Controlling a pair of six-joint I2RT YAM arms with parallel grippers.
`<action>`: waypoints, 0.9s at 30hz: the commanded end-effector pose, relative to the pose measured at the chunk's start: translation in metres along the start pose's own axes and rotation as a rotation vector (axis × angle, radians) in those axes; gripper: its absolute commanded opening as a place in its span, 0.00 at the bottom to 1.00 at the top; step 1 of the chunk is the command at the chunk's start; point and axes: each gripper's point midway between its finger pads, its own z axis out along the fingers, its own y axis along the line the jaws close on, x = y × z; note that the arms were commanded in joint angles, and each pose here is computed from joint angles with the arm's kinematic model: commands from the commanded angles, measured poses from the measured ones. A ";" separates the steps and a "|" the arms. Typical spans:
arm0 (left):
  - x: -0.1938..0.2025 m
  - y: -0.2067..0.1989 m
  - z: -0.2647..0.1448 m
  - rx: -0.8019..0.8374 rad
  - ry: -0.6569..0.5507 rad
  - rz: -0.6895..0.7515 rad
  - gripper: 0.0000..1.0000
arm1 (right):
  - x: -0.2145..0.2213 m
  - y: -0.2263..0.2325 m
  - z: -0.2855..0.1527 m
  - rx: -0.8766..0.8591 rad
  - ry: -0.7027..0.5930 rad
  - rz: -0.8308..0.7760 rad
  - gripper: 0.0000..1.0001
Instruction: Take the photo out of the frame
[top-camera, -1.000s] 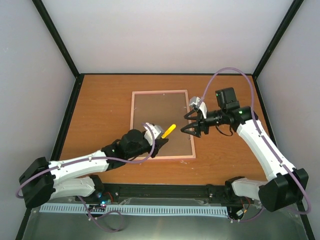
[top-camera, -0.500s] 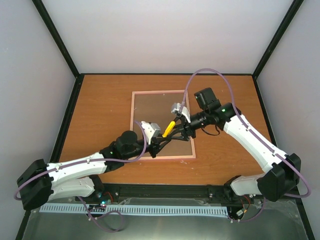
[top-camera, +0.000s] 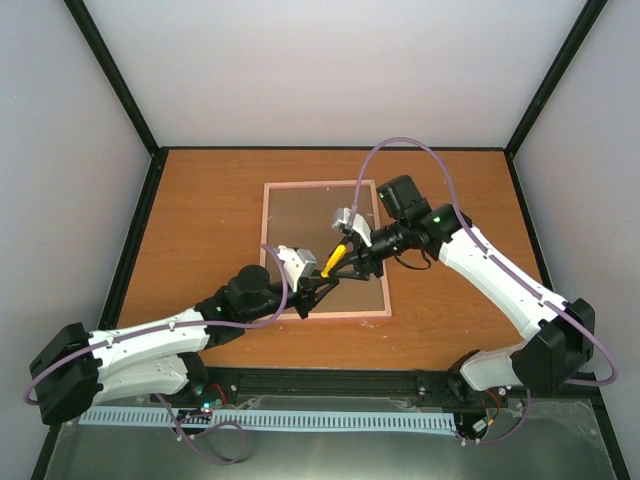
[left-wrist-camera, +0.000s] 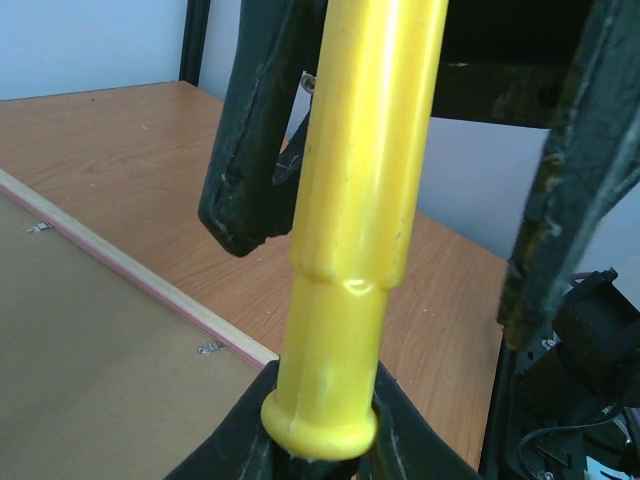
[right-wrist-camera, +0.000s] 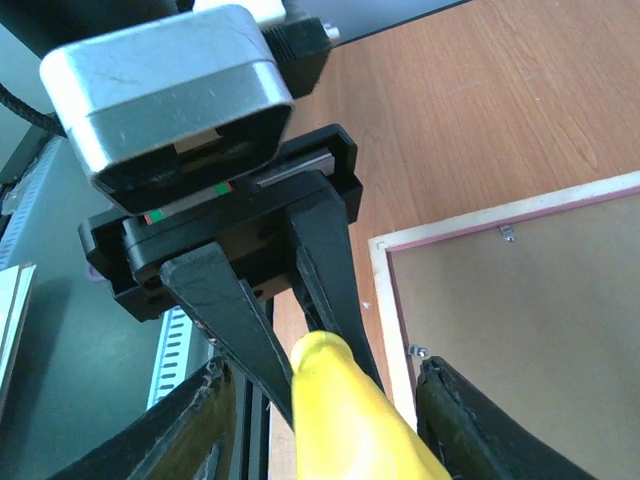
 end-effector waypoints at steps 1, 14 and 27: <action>-0.010 -0.003 -0.002 0.010 -0.032 -0.009 0.07 | -0.012 0.009 0.004 -0.029 -0.002 -0.032 0.46; -0.010 0.002 -0.001 -0.013 -0.039 -0.009 0.07 | -0.012 0.012 0.013 -0.055 0.019 -0.034 0.26; -0.004 0.017 -0.004 -0.095 -0.028 -0.047 0.43 | -0.006 0.010 0.010 -0.022 0.034 -0.033 0.03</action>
